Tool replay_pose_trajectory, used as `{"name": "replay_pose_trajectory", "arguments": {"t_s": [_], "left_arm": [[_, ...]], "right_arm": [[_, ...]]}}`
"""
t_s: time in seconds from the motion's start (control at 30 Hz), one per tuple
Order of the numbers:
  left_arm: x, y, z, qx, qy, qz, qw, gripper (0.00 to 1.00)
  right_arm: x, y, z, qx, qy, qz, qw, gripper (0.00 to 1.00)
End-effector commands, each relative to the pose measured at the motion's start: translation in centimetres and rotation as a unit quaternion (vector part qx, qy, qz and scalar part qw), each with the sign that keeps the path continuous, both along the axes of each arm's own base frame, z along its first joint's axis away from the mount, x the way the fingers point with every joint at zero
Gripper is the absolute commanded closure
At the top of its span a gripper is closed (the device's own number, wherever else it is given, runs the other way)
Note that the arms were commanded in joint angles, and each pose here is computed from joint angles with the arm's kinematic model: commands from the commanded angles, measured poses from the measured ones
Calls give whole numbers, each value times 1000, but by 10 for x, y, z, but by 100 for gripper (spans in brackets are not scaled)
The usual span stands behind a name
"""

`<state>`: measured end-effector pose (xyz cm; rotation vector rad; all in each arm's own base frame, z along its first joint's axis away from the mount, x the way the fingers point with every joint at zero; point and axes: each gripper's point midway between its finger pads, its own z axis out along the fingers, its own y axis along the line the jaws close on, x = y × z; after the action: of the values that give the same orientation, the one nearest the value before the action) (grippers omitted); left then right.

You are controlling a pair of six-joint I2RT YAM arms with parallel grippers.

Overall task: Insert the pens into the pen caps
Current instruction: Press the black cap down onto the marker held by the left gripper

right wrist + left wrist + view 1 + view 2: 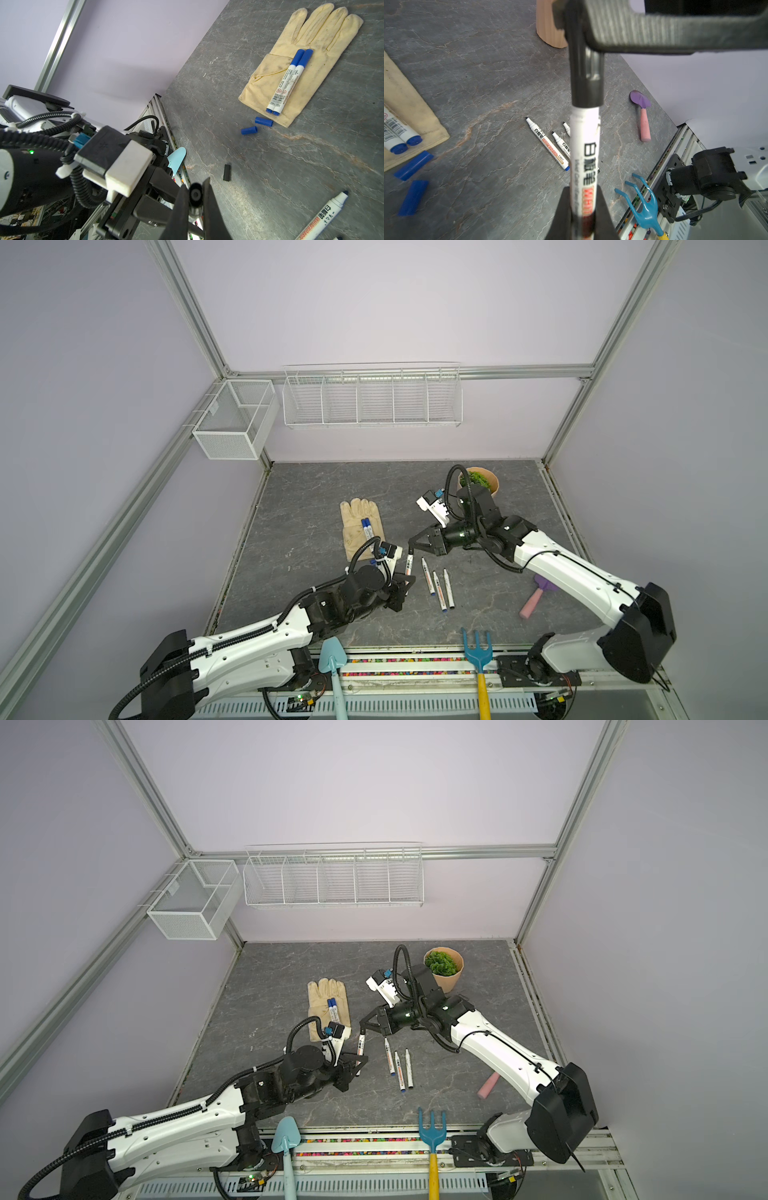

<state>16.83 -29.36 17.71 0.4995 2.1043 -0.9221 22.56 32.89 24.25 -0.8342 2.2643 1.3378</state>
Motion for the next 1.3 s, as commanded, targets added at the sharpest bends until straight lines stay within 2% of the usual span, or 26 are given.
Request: {"name": "replay_pose_trajectory", "arguments": {"t_s": [0.0, 0.17, 0.53, 0.8, 1.03, 1.17, 1.27], "left_arm": [[41, 4, 66, -75, -61, 94, 991, 100], [44, 6, 62, -64, -49, 105, 991, 100], [43, 3, 67, -107, -35, 84, 990, 100], [49, 8, 63, -81, -31, 90, 992, 100], [52, 12, 56, -49, -41, 95, 993, 100], [52, 14, 51, -27, -52, 91, 994, 100], [52, 14, 54, -37, -75, 89, 993, 100]], "right_arm": [[-81, -6, -30, -47, 136, 107, 984, 93], [-87, -11, -25, -47, 121, 108, 986, 93], [-104, -24, -30, -63, 114, 123, 984, 93], [-120, -29, -24, -60, 139, 145, 978, 93], [-113, -37, -15, -60, 129, 121, 982, 93], [-111, -37, -11, -60, 94, 124, 986, 93], [-107, -37, -11, -84, 43, 118, 989, 93]]}}
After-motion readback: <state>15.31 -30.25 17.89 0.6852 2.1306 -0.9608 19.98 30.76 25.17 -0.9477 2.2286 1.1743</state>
